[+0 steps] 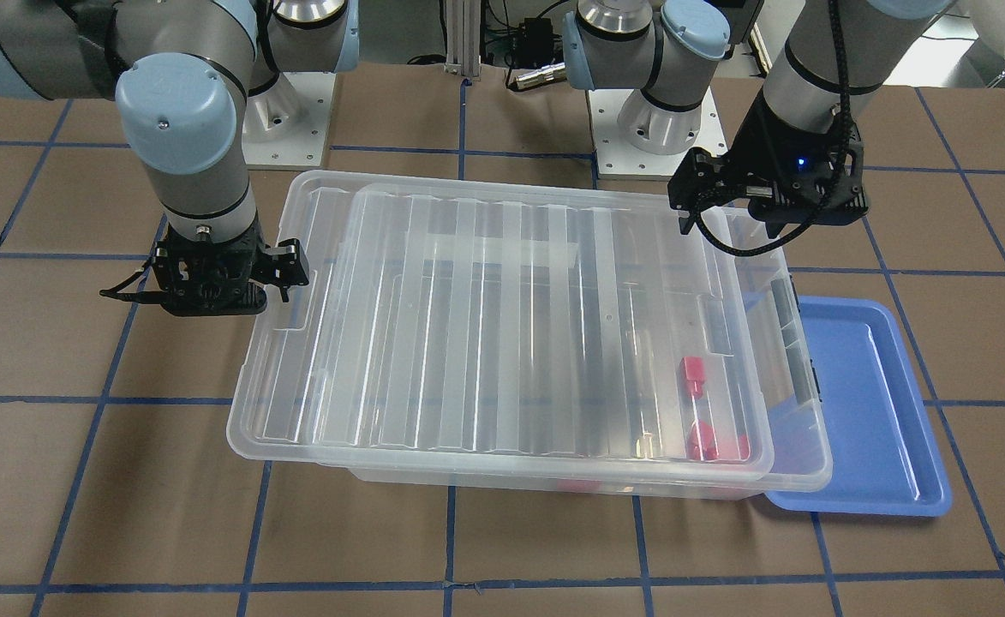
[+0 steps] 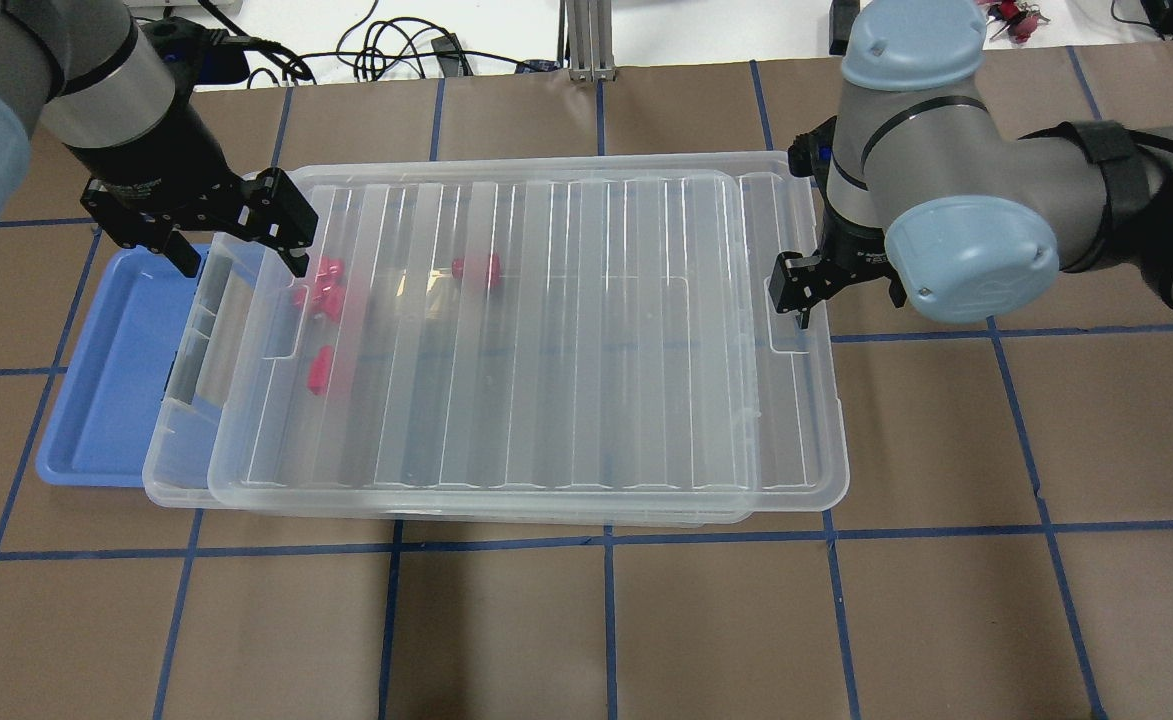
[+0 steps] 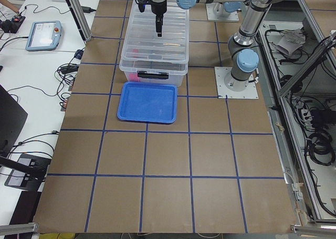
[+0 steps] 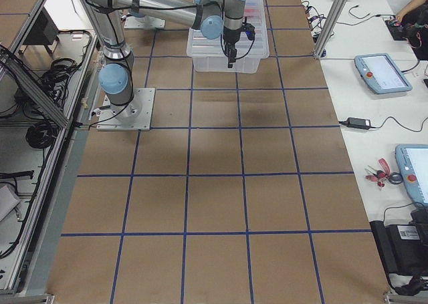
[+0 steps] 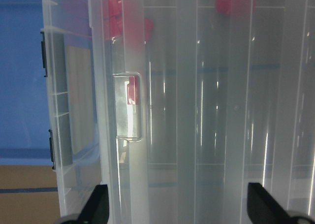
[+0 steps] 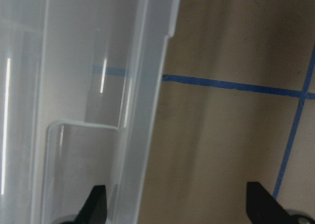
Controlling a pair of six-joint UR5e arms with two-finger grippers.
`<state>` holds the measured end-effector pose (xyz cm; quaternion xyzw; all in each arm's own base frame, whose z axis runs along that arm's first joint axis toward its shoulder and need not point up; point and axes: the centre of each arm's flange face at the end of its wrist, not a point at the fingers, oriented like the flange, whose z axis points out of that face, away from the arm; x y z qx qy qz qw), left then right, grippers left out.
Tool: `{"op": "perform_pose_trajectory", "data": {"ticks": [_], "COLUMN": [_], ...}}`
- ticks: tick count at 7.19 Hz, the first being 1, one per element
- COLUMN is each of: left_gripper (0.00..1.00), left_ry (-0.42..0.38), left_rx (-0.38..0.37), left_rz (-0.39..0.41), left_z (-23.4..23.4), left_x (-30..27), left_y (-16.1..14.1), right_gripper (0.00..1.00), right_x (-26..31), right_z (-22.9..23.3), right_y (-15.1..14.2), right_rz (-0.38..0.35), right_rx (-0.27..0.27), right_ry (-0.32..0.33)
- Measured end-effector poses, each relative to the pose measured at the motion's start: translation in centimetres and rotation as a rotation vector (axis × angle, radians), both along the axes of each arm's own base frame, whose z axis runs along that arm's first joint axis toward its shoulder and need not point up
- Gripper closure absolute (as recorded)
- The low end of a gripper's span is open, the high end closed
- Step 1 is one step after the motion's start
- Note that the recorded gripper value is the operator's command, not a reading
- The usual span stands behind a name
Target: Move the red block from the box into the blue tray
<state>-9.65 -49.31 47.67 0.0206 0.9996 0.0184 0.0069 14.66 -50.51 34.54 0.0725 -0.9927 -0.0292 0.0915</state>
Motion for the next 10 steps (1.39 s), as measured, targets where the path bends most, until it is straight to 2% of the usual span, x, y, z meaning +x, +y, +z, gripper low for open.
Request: {"op": "perform_pose_trajectory", "data": {"ticks": [3,8,10], "left_gripper": [0.0,0.0,0.0], "left_ry": [0.008,0.007,0.014], "left_rx": [0.002,0.029,0.049], "left_rz": [-0.001,0.029,-0.01], "left_z": [-0.2,-1.7,-3.5], "left_x": [-0.1,2.6,3.5], "left_y": [-0.1,-1.6,-2.8], "right_gripper": [0.0,0.0,0.0], "right_x": [-3.6,-9.6,-12.0], "right_z": [0.2,0.5,0.5], "right_y": [-0.5,-1.3,-1.4], "right_rz": [-0.005,-0.028,-0.061], "right_rx": [0.02,0.046,0.053], "right_ry": [0.088,0.095,0.097]}}
